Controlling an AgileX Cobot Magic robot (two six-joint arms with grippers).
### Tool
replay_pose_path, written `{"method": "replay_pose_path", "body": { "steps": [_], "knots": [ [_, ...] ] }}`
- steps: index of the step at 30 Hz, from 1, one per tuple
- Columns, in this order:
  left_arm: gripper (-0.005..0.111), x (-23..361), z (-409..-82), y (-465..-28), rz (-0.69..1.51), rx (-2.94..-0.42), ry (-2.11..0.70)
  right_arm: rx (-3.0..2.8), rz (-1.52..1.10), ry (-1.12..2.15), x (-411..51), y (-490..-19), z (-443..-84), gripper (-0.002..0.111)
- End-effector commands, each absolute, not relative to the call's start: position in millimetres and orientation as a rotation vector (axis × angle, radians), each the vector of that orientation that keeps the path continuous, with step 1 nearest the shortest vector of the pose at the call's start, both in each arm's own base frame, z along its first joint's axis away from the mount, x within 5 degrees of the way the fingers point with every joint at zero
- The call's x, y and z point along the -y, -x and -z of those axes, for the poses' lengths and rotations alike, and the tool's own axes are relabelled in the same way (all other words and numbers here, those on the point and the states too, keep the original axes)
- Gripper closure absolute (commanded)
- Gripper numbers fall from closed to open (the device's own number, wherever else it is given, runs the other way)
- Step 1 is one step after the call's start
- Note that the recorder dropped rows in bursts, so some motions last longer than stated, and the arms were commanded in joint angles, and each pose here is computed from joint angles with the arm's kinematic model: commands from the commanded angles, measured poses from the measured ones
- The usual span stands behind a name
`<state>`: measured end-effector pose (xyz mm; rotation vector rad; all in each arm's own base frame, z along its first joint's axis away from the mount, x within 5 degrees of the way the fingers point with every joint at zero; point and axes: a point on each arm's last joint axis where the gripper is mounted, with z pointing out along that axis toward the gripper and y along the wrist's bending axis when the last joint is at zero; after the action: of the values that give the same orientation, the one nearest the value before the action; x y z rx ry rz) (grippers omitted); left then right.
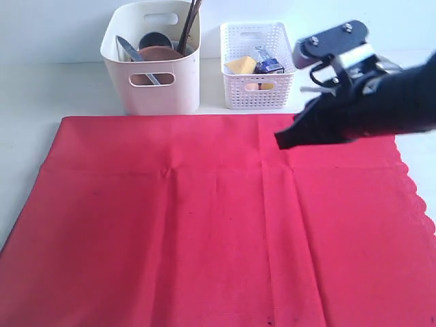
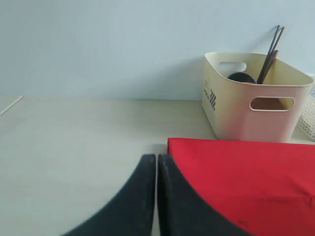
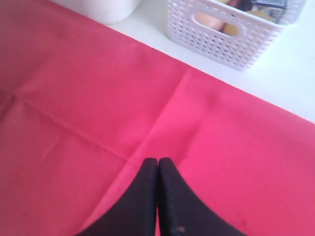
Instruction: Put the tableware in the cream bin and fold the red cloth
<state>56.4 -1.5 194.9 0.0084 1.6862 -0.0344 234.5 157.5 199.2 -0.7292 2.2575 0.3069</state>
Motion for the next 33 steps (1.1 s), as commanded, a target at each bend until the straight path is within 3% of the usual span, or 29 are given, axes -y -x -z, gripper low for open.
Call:
{"method": "replay_pose_path", "body": {
  "steps": [1, 16, 33],
  "knots": [
    [0.103, 1, -195, -56, 0.039, -1.679, -0.001, -2.160, -0.240, 0.756, -130, -203, -190, 0.108],
    [0.103, 1, -195, -56, 0.039, -1.679, -0.001, -1.930, -0.372, 0.539, -77, -121, -164, 0.108],
    [0.103, 1, -195, -56, 0.039, -1.679, -0.001, -1.845, -0.392, 0.514, -76, -119, -175, 0.108]
  ]
}}
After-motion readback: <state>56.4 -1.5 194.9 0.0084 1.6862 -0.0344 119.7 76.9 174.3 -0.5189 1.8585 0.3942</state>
